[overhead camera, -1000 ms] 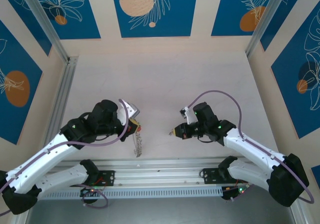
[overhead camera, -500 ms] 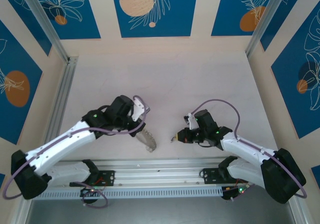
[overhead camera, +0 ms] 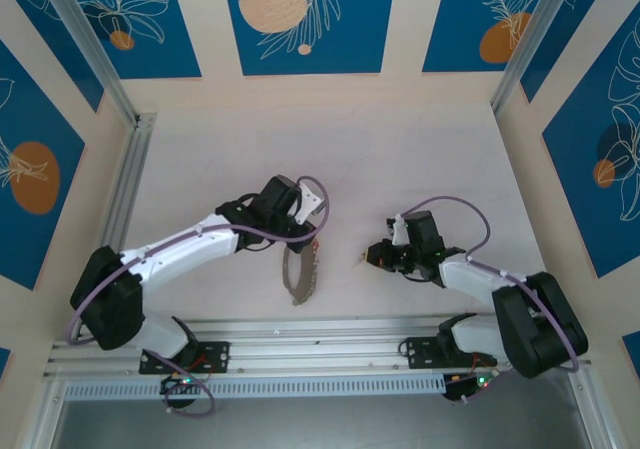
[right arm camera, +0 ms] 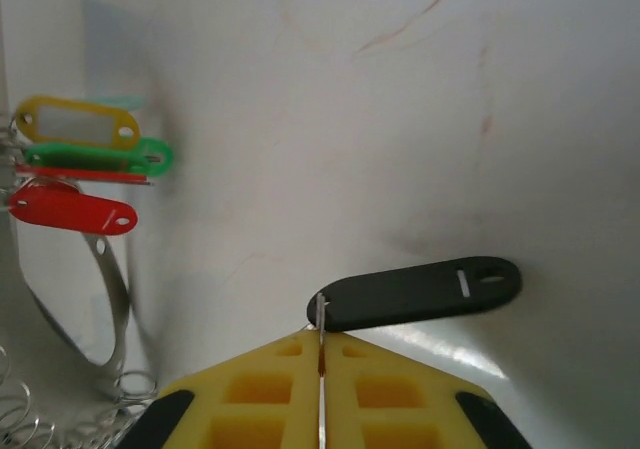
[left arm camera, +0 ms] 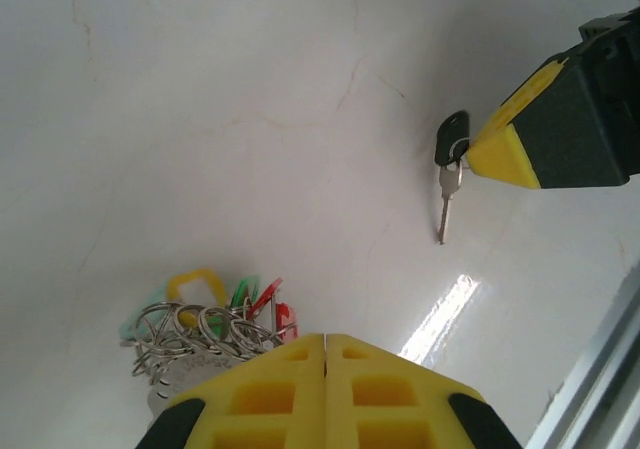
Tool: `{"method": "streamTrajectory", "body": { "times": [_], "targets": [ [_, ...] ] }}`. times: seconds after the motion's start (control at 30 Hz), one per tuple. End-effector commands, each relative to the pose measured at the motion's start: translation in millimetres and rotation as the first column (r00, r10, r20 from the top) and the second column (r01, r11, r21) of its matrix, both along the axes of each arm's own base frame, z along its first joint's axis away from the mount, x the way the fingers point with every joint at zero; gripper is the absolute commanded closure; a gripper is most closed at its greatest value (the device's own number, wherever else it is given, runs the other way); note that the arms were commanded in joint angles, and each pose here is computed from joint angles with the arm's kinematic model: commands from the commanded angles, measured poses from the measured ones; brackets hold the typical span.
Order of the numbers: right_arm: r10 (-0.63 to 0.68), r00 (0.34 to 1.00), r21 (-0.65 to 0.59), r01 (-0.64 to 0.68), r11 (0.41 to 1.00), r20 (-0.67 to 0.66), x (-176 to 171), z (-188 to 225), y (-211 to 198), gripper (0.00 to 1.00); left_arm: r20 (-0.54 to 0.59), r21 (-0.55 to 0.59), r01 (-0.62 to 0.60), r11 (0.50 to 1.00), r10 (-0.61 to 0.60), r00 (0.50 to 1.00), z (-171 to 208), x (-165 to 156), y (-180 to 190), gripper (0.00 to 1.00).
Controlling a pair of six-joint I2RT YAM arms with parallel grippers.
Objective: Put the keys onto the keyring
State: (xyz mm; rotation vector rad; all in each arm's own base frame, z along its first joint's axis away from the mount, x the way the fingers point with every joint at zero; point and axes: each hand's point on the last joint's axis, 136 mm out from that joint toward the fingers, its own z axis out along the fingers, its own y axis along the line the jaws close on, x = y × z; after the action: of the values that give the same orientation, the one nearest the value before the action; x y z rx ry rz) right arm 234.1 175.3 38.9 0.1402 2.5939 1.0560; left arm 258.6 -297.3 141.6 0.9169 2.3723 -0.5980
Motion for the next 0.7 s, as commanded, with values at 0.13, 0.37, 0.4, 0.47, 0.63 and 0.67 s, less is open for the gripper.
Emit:
{"method": "streamTrajectory", "body": {
  "times": [0.13, 0.37, 0.4, 0.47, 0.63, 0.67],
  "targets": [
    [-0.022, 0.998, 0.089, 0.017, 0.996, 0.050, 16.1, 5.0, 5.2, 0.78, 0.036, -0.043, 0.012, 0.999, -0.010, 0.999, -9.9, 28.0, -9.1, 1.00],
    [-0.047, 0.992, 0.053, 0.041, 0.998, 0.117, 21.6, 25.2, -2.4, 0.55, -0.016, -0.019, -0.024, 1.000, 0.024, 1.000, -45.1, 44.8, -6.0, 1.00],
    [-0.050, 0.991, 0.044, 0.045, 0.998, 0.127, 20.5, 28.8, -4.5, 0.53, -0.023, -0.017, -0.030, 0.999, 0.030, 0.999, -48.4, 46.0, -5.8, 1.00],
    [-0.059, 0.989, 0.023, 0.056, 0.998, 0.138, 15.7, 35.5, -10.6, 0.47, -0.035, -0.015, -0.048, 0.999, 0.048, 0.998, -55.3, 49.5, -3.1, 1.00],
    [-0.081, 0.988, 0.037, 0.077, 0.996, 0.130, -1.7, 45.2, -18.2, 0.40, -0.069, 0.017, -0.076, 0.997, 0.077, 0.995, -73.9, 51.9, 5.6, 1.00],
    [-0.092, 0.987, 0.038, 0.087, 0.995, 0.129, -4.5, 46.6, -20.6, 0.40, -0.077, 0.026, -0.077, 0.997, 0.078, 0.994, -76.6, 51.4, 7.3, 1.00]
  ]
}}
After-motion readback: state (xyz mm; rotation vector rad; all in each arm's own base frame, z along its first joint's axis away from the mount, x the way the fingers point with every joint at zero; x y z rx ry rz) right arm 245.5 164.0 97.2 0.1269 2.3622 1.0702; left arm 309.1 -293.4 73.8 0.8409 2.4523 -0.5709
